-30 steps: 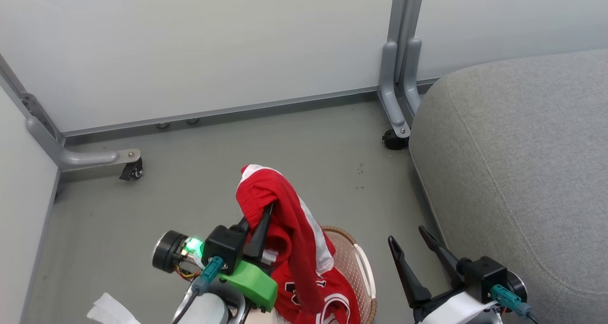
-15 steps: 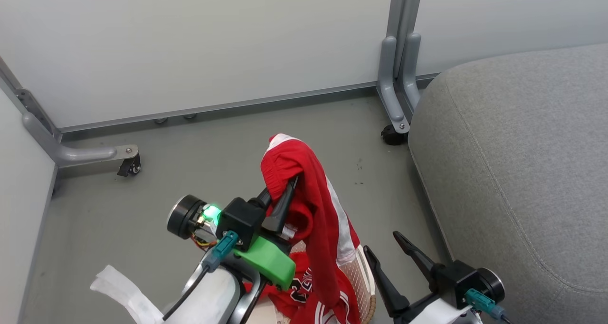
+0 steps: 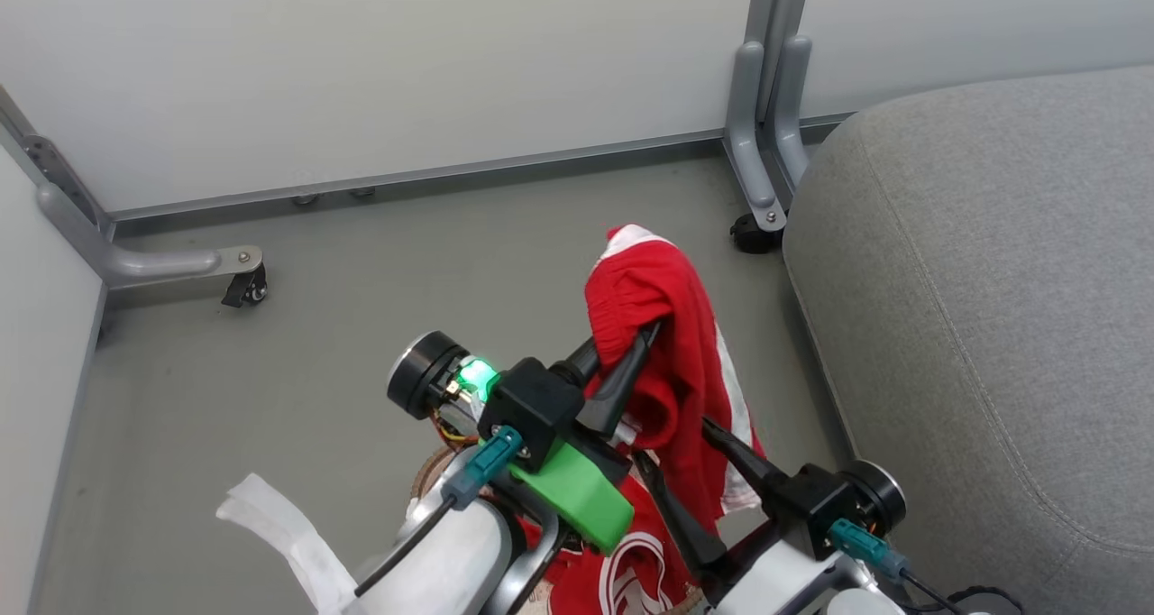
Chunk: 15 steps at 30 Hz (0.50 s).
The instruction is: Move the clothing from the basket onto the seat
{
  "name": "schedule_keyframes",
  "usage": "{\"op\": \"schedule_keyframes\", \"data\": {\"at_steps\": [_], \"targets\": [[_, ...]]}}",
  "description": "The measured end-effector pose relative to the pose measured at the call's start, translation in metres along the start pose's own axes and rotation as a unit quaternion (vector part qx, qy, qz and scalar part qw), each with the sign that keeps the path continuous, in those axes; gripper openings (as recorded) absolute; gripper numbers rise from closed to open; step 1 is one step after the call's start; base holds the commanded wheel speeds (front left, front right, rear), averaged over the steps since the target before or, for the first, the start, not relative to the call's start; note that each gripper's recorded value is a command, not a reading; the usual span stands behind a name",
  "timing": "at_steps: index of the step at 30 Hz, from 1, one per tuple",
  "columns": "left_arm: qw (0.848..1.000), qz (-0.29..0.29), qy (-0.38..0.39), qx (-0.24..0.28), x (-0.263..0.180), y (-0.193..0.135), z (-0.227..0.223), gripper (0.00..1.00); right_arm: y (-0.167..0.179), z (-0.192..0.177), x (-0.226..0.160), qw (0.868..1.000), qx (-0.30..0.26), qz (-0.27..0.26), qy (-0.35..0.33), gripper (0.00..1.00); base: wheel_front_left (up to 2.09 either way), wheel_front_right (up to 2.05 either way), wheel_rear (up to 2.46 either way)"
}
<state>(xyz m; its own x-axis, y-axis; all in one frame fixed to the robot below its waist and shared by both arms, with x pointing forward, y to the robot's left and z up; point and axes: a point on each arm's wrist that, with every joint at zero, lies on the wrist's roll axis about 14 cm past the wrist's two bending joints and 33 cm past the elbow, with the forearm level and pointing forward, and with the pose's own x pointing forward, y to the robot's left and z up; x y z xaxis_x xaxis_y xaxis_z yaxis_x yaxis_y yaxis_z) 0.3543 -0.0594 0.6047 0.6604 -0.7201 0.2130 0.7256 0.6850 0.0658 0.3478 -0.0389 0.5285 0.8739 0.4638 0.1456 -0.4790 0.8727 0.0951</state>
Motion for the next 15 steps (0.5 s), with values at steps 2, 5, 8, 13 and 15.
{"op": "schedule_keyframes", "data": {"at_steps": [2, 5, 8, 13, 15], "targets": [[1.000, -0.009, 0.003, -0.003, 0.000, -0.005, 0.000, 0.00, -0.004, 0.001, 0.002, 1.000, -0.002, -0.004, -0.001, 1.00, 0.00, 0.00, 0.00], [1.000, -0.016, 0.006, -0.006, 0.000, -0.010, 0.000, 0.00, -0.008, 0.002, 0.005, 1.000, -0.006, -0.007, -0.004, 1.00, 0.00, 0.00, 0.00], [1.000, -0.022, 0.010, -0.008, -0.001, -0.013, -0.001, 0.00, -0.014, 0.000, 0.006, 1.000, -0.006, -0.015, -0.001, 1.00, 0.00, 0.00, 0.00], [1.000, -0.025, 0.017, -0.010, -0.001, -0.014, -0.005, 0.00, -0.016, -0.005, 0.006, 1.000, -0.006, -0.017, 0.007, 0.00, 0.00, 0.00, 0.00], [0.999, -0.024, 0.020, -0.010, -0.001, -0.012, -0.007, 0.00, -0.016, -0.007, 0.006, 1.000, -0.005, -0.017, 0.011, 0.00, 0.00, 0.00, 0.00]]}}
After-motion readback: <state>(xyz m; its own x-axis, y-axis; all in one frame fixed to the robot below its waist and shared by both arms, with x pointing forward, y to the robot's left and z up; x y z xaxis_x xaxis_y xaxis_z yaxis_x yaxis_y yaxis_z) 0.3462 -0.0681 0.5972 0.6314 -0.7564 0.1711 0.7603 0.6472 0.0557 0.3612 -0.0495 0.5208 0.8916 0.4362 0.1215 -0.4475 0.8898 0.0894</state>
